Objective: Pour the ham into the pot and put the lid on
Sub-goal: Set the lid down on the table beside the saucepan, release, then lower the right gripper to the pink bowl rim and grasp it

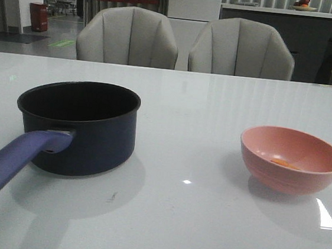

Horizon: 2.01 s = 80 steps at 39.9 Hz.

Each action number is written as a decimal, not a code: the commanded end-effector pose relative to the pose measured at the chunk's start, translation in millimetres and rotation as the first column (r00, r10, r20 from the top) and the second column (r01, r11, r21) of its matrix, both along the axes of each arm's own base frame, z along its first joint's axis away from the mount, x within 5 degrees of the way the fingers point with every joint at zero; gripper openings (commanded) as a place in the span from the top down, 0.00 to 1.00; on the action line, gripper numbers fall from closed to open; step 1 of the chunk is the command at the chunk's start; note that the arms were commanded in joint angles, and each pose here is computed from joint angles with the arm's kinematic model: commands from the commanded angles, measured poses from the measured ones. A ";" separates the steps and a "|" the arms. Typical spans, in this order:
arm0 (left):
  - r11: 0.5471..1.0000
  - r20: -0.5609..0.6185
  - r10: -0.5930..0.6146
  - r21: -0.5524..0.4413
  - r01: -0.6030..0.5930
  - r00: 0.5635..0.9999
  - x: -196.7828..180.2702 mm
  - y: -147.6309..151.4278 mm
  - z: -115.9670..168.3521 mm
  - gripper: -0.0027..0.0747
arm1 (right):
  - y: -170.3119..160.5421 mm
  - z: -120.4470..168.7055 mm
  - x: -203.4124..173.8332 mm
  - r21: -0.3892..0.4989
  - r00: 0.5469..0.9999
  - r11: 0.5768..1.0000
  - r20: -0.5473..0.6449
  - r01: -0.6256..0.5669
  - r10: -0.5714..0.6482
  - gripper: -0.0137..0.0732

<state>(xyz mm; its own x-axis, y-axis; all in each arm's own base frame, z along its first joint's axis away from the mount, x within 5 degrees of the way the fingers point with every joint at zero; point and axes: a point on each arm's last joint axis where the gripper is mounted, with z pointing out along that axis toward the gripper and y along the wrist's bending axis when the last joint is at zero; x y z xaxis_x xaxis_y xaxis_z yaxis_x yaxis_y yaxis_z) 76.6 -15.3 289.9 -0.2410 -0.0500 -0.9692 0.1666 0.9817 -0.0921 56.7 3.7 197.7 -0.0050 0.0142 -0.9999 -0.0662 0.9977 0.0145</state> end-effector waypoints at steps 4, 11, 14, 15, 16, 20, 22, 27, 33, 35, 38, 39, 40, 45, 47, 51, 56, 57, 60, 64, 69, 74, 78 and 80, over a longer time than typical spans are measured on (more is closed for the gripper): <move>0.998 0.217 -0.043 -0.034 0.052 0.975 -15.5 -0.4 9.8 0.28 | 0.3 9.6 -2.1 -0.001 0.995 1.000 0.099 -0.005 0.005 0.67; 0.995 0.207 -0.082 -0.032 0.091 0.975 -18.3 -2.3 6.4 0.28 | 0.3 9.6 -2.1 -0.001 0.995 1.000 0.099 -0.005 0.005 0.67; 0.994 0.198 -0.102 -0.030 0.110 0.975 -18.7 -3.5 5.5 0.28 | 0.3 9.6 -2.1 -0.001 0.995 1.000 0.099 -0.005 0.005 0.67; 0.993 0.198 -0.107 -0.030 0.115 0.974 -18.8 -3.8 5.5 0.28 | 0.3 9.6 -2.1 -0.001 0.995 1.000 0.099 -0.005 0.005 0.67; 0.992 0.197 -0.112 -0.030 0.120 0.974 -18.9 -4.1 5.3 0.28 | 0.3 9.6 -2.1 -0.001 0.995 1.000 0.099 -0.005 0.005 0.67; 0.990 0.186 -0.128 -0.028 0.136 0.974 -19.3 -5.0 4.3 0.28 | 0.3 12.6 -2.4 0.001 0.992 1.000 0.129 -0.006 0.006 0.67; 0.990 0.169 -0.131 -0.025 0.137 0.977 -19.4 -5.2 2.7 0.28 | 0.5 16.4 -3.0 0.005 0.985 1.000 0.171 -0.008 0.007 0.67; 0.991 0.156 -0.133 -0.010 0.136 0.979 -19.5 -5.0 1.3 0.28 | 0.4 29.7 -5.6 0.009 0.971 1.000 0.239 -0.011 0.008 0.67; 0.991 0.155 -0.133 -0.008 0.136 0.979 -19.5 -5.0 1.2 0.28 | 0.3 49.1 -1.3 0.002 0.993 1.000 0.120 -0.005 0.005 0.67; 0.991 0.155 -0.133 -0.008 0.136 0.979 -19.5 -5.0 1.2 0.28 | 0.3 60.1 2.5 -0.002 0.998 1.000 0.068 -0.003 0.003 0.67; 0.991 0.155 -0.133 -0.008 0.136 0.979 -19.5 -5.0 1.2 0.28 | 0.6 71.3 10.9 -0.010 0.999 1.000 -0.047 0.001 -0.001 0.67; 0.991 0.153 -0.133 -0.008 0.136 0.979 -19.5 -5.0 1.0 0.28 | 0.7 75.2 13.7 -0.012 0.997 1.000 -0.083 0.001 -0.002 0.67; 0.991 0.153 -0.133 -0.008 0.136 0.979 -19.5 -5.0 1.0 0.28 | 0.7 76.1 15.4 -0.012 0.992 1.000 -0.128 0.002 -0.004 0.67; 0.991 0.150 -0.134 -0.007 0.136 0.980 -19.5 -5.0 0.8 0.28 | 1.6 72.9 21.1 0.002 0.954 1.000 -0.300 0.002 -0.001 0.67; 0.991 0.150 -0.134 -0.007 0.136 0.980 -19.5 -5.0 0.8 0.28 | 1.3 70.6 21.6 -0.009 0.946 1.000 -0.325 0.003 -0.006 0.67; 0.991 0.150 -0.134 -0.007 0.136 0.980 -19.5 -5.0 0.8 0.28 | 0.9 68.3 22.0 -0.020 0.940 1.000 -0.341 0.004 -0.011 0.67; 0.991 0.152 -0.134 -0.008 0.136 0.979 -19.5 -5.0 0.9 0.28 | 1.6 67.1 26.5 -0.011 0.954 1.000 -0.300 0.003 -0.006 0.67; 0.991 0.152 -0.134 -0.008 0.136 0.979 -19.5 -5.0 0.9 0.28 | 1.7 68.2 27.9 -0.010 0.956 1.000 -0.293 0.002 -0.005 0.67; 0.991 0.152 -0.134 -0.008 0.136 0.979 -19.5 -5.0 0.9 0.28 | 2.2 72.8 34.3 -0.012 0.950 1.000 -0.312 0.002 -0.006 0.67; 0.991 0.152 -0.134 -0.008 0.136 0.979 -19.5 -5.0 0.9 0.28 | 3.5 77.1 48.9 -0.008 0.927 1.000 -0.375 0.002 -0.005 0.64; 0.991 0.152 -0.134 -0.008 0.136 0.979 -19.5 -5.0 0.9 0.28 | 5.8 79.2 72.6 0.039 0.875 0.999 -0.484 0.024 -0.003 0.47; 0.991 0.150 -0.134 -0.007 0.136 0.980 -19.5 -5.0 0.7 0.28 | 8.3 82.7 106.4 0.085 0.808 0.994 -0.589 0.071 -0.007 0.28; 0.991 0.159 -0.132 -0.009 0.135 0.978 -19.4 -4.9 1.5 0.28 | 11.2 82.5 139.4 0.119 0.759 0.987 -0.651 0.108 -0.005 0.26; 0.991 0.159 -0.132 -0.009 0.135 0.978 -19.4 -4.9 1.5 0.28 | 13.1 81.0 155.2 0.130 0.733 0.985 -0.680 0.118 0.002 0.26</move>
